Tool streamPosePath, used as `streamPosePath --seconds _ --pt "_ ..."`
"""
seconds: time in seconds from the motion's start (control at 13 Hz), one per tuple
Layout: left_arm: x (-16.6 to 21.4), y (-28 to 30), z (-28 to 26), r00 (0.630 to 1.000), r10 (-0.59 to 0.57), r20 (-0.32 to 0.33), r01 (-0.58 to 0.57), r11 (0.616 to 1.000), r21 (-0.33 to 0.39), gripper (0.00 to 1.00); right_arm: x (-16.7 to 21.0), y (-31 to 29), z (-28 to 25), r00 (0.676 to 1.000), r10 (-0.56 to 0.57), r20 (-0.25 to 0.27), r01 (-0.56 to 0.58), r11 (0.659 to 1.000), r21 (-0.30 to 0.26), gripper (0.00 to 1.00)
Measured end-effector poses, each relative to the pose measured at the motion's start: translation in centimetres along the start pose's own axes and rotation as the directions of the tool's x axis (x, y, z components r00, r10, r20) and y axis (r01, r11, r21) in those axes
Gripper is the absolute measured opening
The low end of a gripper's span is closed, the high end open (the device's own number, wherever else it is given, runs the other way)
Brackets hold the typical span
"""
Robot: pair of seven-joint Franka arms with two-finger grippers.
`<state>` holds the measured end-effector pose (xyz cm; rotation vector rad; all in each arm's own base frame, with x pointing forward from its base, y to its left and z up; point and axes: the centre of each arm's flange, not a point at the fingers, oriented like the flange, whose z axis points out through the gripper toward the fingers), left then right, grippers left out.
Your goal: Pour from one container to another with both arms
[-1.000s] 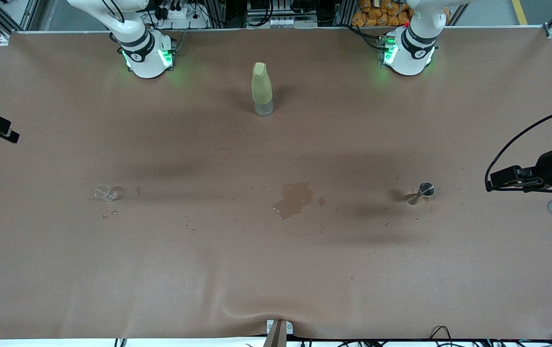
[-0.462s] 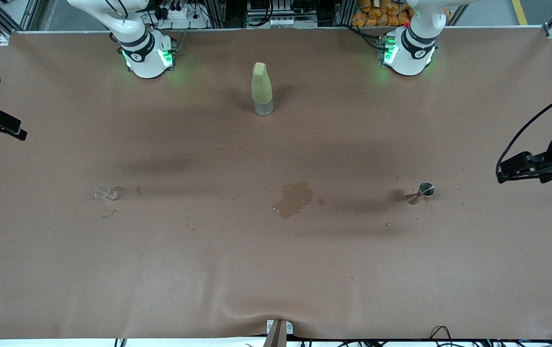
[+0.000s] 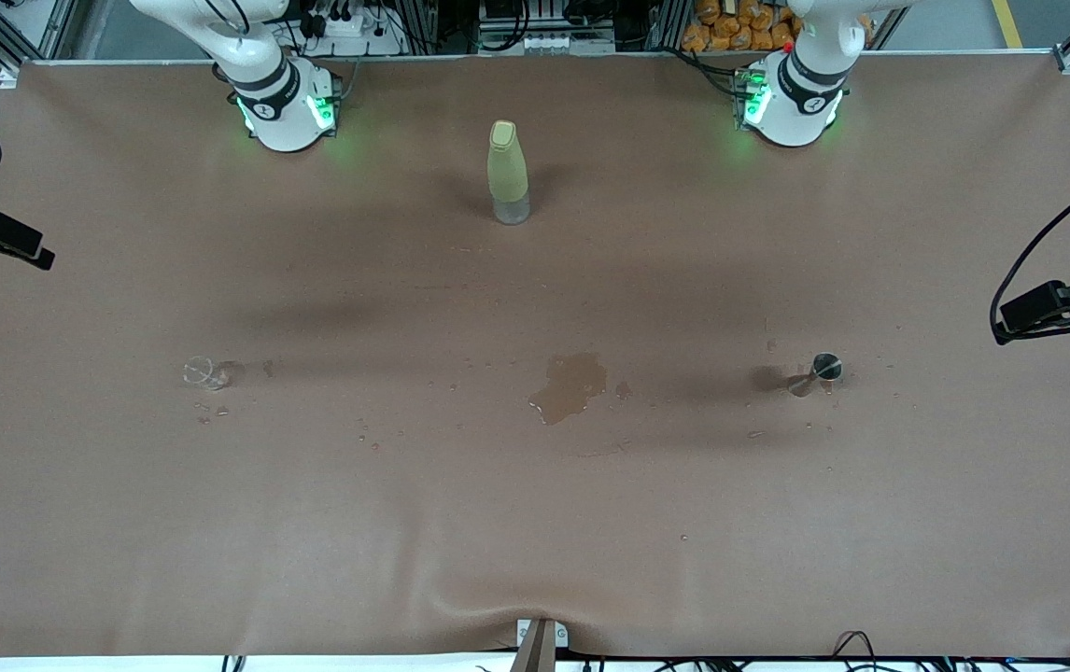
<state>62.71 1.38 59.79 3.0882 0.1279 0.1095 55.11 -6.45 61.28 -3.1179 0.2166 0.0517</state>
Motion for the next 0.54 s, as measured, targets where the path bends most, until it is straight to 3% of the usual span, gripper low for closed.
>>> streamPosePath --seconds 0.54 --pt "-0.4 2.9 0.0 0.999 0.035 0.000 -0.035 0.999 0.026 1.00 0.0 0.7 0.3 1.000 0.021 0.004 -0.021 1.000 0.000 1.00"
